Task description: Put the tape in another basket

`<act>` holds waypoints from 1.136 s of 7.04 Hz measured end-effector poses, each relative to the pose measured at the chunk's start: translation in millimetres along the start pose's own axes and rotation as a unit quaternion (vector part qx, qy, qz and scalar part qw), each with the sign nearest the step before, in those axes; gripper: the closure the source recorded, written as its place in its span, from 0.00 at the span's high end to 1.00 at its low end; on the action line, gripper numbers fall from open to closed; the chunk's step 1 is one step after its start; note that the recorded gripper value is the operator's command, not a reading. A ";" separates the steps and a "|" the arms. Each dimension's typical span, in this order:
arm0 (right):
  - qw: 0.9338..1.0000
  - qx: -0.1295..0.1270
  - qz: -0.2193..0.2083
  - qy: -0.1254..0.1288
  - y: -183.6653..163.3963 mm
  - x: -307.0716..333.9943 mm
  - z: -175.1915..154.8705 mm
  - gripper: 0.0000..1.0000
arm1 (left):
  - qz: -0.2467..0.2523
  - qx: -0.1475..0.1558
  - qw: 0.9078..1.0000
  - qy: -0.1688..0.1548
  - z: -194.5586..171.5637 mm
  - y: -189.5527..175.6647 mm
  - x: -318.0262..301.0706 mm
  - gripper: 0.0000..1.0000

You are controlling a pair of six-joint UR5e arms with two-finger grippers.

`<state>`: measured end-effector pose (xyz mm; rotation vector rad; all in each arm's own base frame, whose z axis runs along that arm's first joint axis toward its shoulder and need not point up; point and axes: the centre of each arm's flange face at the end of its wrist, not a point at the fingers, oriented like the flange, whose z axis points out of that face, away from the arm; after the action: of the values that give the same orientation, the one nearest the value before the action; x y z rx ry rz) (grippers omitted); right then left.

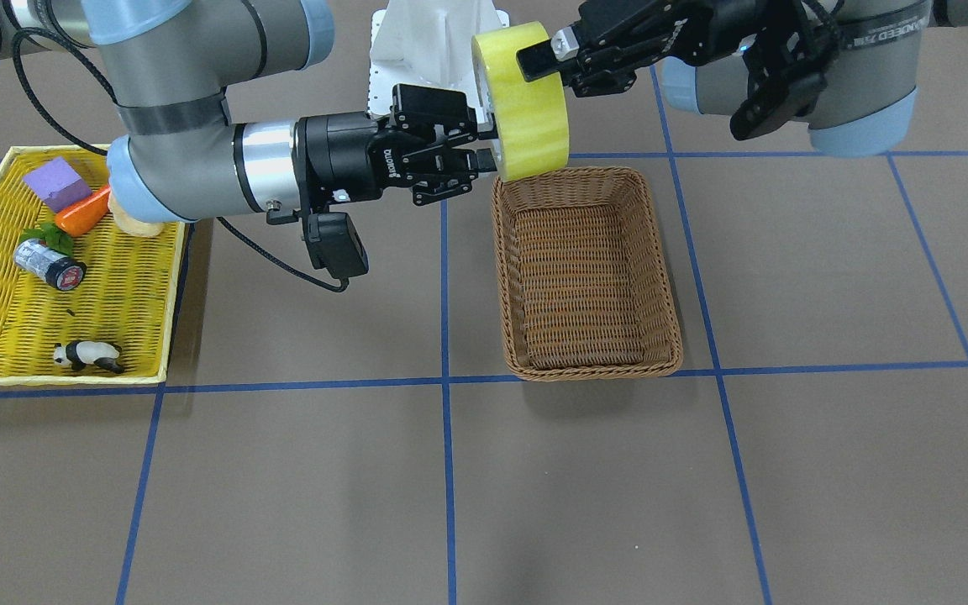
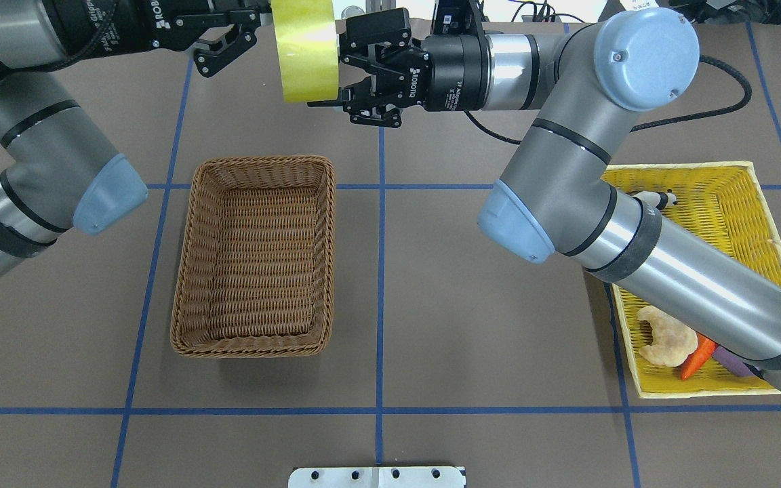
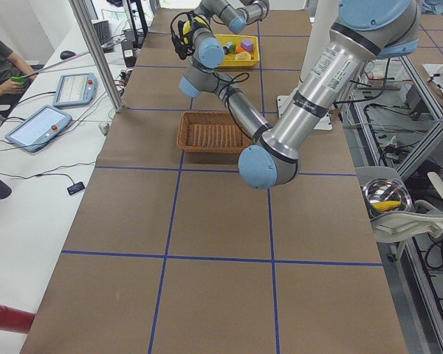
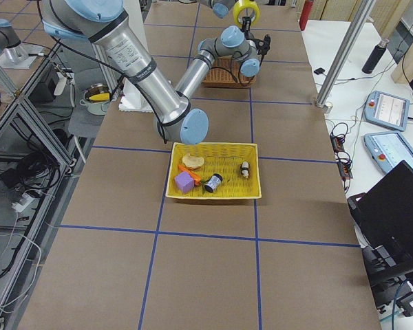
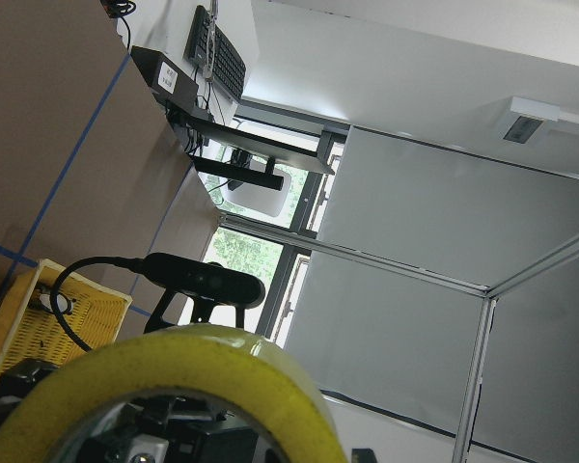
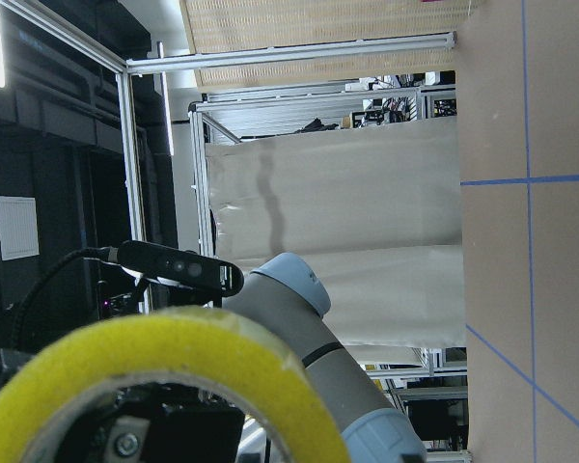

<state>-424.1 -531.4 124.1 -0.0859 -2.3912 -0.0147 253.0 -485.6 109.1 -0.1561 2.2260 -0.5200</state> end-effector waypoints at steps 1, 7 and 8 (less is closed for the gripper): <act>1.000 0.005 0.002 0.000 -0.1 -1.7 0.7 0.99 | 0.000 0.000 1.000 0.000 -0.7 0.1 -0.4 0.00; 1.000 0.006 0.000 0.010 16.5 1.6 -42.0 0.98 | 0.008 -0.006 1.000 0.012 -38.9 -10.3 -18.5 0.00; 1.000 0.003 -0.010 0.022 15.7 -4.5 -62.4 0.98 | 0.013 0.000 1.000 0.006 -51.6 -16.1 -27.2 0.00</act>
<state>-377.3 -518.1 166.5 -0.0587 -2.3477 -0.0187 230.8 -476.3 164.6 -0.1232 2.2372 -0.5082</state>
